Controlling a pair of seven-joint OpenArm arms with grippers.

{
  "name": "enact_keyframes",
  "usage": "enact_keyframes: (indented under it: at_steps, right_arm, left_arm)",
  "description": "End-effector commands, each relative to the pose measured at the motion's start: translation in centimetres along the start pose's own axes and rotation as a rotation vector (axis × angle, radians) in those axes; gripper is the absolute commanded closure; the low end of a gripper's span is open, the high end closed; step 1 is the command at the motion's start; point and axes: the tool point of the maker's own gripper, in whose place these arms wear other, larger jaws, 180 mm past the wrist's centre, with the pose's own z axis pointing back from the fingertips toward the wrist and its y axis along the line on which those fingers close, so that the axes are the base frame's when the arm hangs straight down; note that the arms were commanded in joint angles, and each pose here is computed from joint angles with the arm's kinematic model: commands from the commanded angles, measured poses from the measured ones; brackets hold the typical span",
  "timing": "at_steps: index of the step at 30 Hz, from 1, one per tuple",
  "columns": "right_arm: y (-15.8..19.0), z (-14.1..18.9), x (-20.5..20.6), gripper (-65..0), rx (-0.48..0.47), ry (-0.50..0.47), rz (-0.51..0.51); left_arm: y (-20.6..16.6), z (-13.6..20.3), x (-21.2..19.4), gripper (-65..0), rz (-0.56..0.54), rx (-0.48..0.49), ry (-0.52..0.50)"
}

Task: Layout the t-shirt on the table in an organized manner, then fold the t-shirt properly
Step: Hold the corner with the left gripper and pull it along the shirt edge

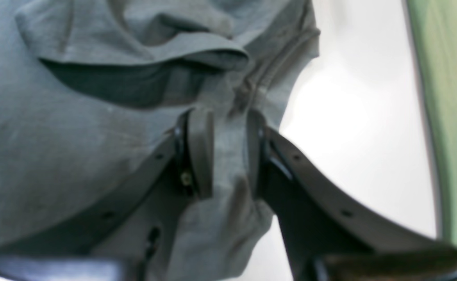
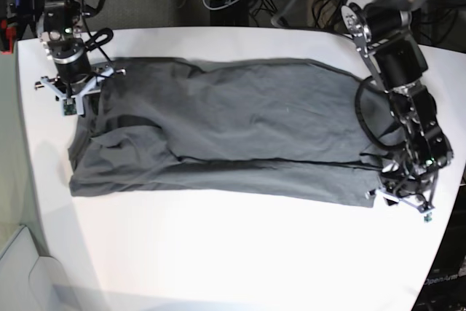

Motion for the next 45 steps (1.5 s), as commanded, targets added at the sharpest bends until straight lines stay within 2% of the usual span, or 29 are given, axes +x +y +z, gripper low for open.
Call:
enact_keyframes:
  at_steps: [1,10,13,21,36,37,40,45]
  right_arm:
    - [-0.5,0.1,1.2,-16.5,-0.007,-0.043,0.009]
    - [-0.7,-0.7,-0.7,-16.5,-0.012,0.007,-0.005]
    - [-0.7,-0.7,-0.7,-16.5,-0.012,0.007,-0.005]
    - [-0.7,-0.8,-0.6,-16.5,-0.012,0.005,-0.005]
    - [-0.9,-1.0,-0.1,-16.5,-0.015,-0.007,-0.004]
    - [-0.9,-1.0,-0.1,-16.5,-0.015,-0.007,-0.004]
    - [-0.9,-1.0,-0.1,-16.5,-0.015,-0.007,-0.004]
    - [-0.9,-1.0,-0.1,-16.5,-0.015,-0.007,-0.004]
  left_arm:
    - [0.3,0.5,2.6,-23.3,-0.005,0.008,-0.068]
    - [0.8,-1.0,-0.9,-23.3,0.018,0.004,0.020]
    - [0.5,-1.3,-0.7,-23.3,0.020,0.000,-0.013]
    - [0.3,-2.3,-2.2,-23.3,0.044,-0.014,0.007]
    - [-1.1,-2.7,-2.6,-22.8,0.055,-0.038,0.000]
    - [-1.3,-2.7,-2.7,-22.3,0.058,-0.041,0.001]
    - [-1.9,-2.9,-1.9,-15.3,0.060,-0.056,-0.011]
    - [-2.1,-2.8,-1.1,-14.5,0.058,-0.061,-0.027]
